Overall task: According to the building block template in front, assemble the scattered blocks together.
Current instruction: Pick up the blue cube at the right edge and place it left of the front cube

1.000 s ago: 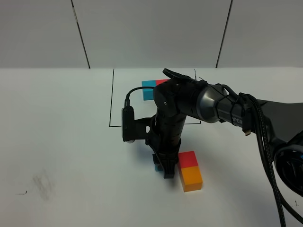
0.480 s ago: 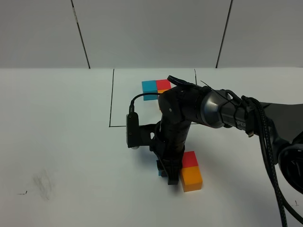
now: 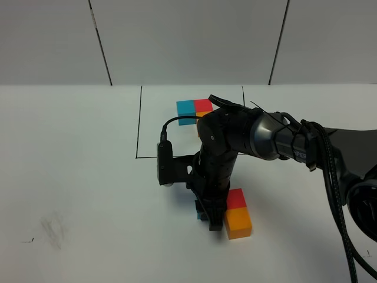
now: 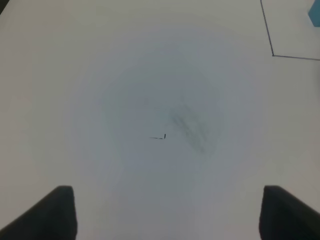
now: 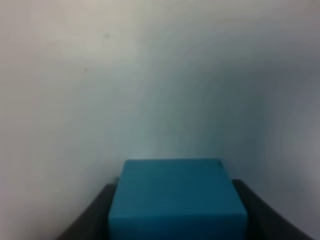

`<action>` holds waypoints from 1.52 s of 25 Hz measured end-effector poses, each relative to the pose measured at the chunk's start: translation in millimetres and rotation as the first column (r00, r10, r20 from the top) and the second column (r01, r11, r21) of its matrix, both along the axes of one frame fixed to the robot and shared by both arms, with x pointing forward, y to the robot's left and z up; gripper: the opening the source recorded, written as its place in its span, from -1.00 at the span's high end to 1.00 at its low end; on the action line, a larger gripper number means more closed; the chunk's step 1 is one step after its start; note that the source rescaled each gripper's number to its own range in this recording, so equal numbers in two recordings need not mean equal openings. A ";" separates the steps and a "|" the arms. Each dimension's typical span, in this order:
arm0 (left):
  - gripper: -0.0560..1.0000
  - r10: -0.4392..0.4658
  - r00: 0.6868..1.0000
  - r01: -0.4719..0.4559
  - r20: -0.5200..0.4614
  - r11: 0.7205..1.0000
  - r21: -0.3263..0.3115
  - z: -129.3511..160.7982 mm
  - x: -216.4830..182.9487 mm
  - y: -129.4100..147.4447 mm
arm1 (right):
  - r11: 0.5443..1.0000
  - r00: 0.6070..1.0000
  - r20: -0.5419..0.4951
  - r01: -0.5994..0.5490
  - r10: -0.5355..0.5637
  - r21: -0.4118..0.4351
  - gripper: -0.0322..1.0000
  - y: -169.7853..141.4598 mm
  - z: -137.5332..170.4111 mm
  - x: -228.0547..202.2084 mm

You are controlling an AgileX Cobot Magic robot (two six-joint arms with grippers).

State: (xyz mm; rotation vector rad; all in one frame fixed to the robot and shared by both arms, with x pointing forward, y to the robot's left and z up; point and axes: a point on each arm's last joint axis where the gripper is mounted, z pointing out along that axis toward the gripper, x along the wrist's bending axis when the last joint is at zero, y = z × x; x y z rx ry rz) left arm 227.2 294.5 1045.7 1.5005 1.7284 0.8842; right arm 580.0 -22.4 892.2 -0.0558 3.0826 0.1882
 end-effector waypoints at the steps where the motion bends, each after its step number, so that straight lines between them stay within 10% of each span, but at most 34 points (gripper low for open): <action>1: -0.33 0.000 1.000 0.000 0.000 1.000 0.000 0.0 0.0 0.0 | 1.000 1.000 0.000 0.000 0.000 0.000 0.94 0.0 0.0 0.0; 38: -0.33 0.000 1.000 0.000 0.000 1.000 0.000 0.0 0.0 0.0 | 0.989 0.999 -0.031 -0.024 0.020 -0.143 0.94 -13.0 -0.9 -2.9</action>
